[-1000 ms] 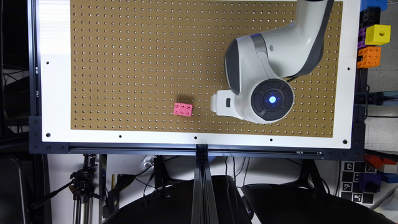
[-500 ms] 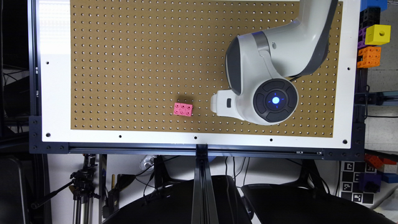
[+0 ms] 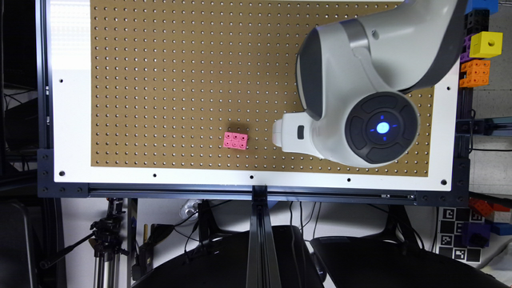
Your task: Pick up green block.
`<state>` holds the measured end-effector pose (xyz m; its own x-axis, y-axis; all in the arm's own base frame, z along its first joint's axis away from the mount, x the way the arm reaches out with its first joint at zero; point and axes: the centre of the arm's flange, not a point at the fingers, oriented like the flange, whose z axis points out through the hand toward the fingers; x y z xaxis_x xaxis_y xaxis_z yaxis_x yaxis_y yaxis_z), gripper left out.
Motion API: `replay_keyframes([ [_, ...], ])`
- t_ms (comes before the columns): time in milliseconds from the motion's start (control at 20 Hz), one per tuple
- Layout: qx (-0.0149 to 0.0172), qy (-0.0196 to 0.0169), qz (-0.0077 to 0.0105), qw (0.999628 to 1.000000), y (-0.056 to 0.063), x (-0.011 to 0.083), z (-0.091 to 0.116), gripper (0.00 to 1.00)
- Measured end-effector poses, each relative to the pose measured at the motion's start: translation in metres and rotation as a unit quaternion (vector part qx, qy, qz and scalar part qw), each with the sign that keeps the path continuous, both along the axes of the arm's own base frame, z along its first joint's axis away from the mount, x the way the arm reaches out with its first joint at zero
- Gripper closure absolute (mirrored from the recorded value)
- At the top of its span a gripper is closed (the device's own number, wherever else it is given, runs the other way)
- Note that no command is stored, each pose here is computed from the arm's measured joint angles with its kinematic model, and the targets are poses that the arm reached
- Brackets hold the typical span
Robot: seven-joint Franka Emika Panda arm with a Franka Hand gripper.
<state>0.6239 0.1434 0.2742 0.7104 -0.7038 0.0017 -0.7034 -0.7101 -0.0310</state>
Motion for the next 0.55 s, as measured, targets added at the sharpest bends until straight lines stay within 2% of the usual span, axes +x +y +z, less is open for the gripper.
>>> replay_keyframes([
  [250, -0.0003, -0.0022, 0.0002, 0.999997, 0.000, -0.0013, 0.018, 1.00],
  [550, -0.0003, -0.0025, 0.0003, 0.999997, 0.000, -0.0015, 0.021, 1.00],
])
